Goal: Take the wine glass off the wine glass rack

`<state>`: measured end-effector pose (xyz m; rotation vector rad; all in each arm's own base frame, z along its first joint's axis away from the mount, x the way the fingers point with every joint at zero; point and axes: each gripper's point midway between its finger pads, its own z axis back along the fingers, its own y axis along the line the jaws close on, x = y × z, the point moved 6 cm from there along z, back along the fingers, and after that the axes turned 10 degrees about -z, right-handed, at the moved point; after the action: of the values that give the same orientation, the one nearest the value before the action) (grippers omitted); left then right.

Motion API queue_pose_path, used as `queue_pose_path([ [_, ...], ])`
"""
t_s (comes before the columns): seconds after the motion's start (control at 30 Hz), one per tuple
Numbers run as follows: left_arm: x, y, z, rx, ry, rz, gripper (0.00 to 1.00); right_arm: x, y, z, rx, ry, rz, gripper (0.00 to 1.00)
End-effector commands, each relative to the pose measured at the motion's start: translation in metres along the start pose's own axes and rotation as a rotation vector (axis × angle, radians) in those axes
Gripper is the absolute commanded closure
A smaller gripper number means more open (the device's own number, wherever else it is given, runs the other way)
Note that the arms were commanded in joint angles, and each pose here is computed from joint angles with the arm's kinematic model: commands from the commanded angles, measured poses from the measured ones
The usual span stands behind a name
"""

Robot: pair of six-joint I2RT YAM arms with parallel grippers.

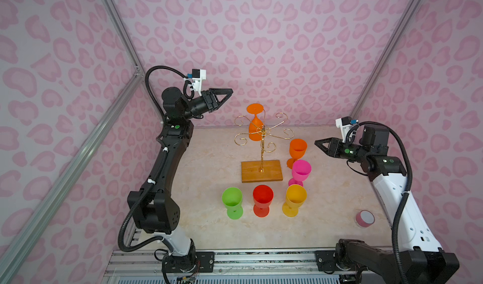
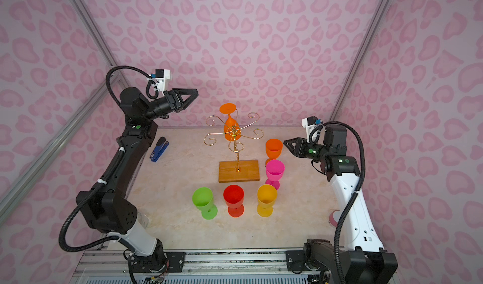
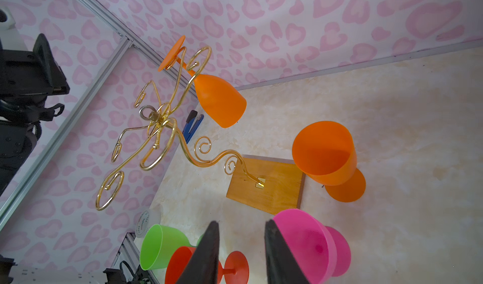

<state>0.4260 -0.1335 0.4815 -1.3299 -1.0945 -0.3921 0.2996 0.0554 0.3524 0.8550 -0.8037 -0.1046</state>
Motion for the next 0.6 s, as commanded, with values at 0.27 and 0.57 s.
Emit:
queue_pose_path([
  [0.27,0.004,0.072,-0.026,0.075,0.166,0.045,0.52,-0.011,-0.01,0.016,-0.034,-0.003,-0.019,0.69],
  [0.57,-0.036,0.118,-0.034,0.143,0.257,0.111,0.52,-0.015,-0.016,0.013,-0.032,0.006,-0.043,0.69],
])
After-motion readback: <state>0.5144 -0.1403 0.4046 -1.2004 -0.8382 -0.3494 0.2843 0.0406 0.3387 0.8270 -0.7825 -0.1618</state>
